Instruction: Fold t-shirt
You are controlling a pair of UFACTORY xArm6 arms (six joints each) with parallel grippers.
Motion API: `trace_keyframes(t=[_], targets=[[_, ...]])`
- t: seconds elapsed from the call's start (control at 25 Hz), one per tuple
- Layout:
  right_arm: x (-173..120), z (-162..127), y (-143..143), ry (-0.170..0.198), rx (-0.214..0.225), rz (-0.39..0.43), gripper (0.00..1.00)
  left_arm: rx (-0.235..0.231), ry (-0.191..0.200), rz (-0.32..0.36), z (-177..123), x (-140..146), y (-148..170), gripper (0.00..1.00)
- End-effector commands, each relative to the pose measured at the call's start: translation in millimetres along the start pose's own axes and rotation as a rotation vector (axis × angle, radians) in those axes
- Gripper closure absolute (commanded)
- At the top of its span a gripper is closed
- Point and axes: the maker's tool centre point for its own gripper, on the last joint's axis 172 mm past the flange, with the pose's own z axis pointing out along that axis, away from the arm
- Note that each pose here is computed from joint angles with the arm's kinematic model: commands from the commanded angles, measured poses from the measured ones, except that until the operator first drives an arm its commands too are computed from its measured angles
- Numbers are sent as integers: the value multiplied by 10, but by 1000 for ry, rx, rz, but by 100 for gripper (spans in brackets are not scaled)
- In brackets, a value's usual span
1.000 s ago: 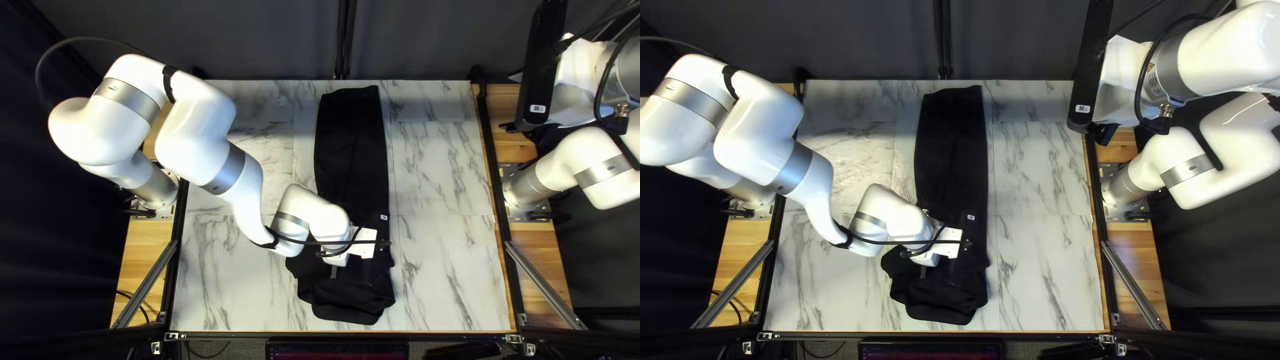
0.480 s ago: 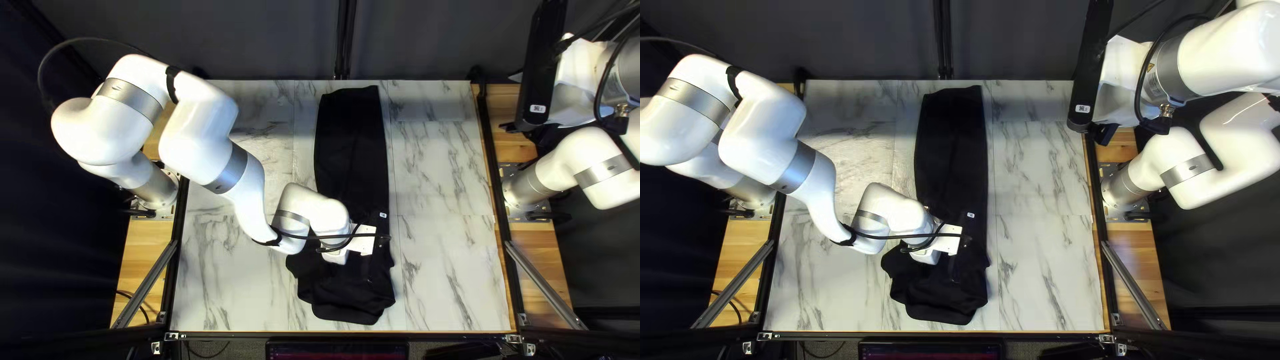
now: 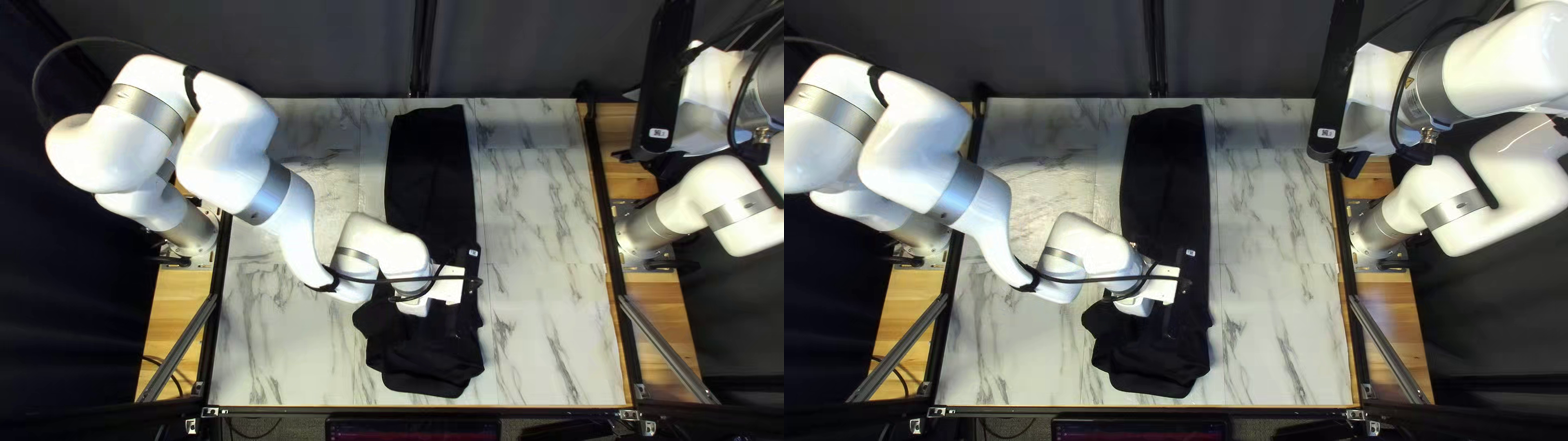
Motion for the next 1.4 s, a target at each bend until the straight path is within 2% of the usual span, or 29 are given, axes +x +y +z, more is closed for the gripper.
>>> trace_keyframes(t=[0.04, 0.24, 0.4, 0.64, 0.8, 0.92, 1.12, 1.4], targets=[[0, 0, 0, 0, 0, 0, 0, -15, 35, -69, -44, 70, -167, 100], [0, 0, 0, 0, 0, 0, 0, -62, 93, -191, -120, 83, -339, 100], [0, 0, 0, 0, 0, 0, 0, -94, 145, -282, -180, 227, -415, 100], [0, 0, 0, 0, 0, 0, 0, -110, 190, -345, -202, 502, -507, 100], [0, 0, 0, 0, 0, 0, 0, -100, 209, -369, -180, 554, -586, 100], [0, 0, 0, 0, 0, 0, 0, -88, 220, -400, -101, 465, -672, 100], [0, 0, 0, 0, 0, 0, 0, -48, 238, -467, -103, 194, -848, 100], [0, 0, 0, 0, 0, 0, 0, 6, 236, -524, -226, -186, -958, 100]])
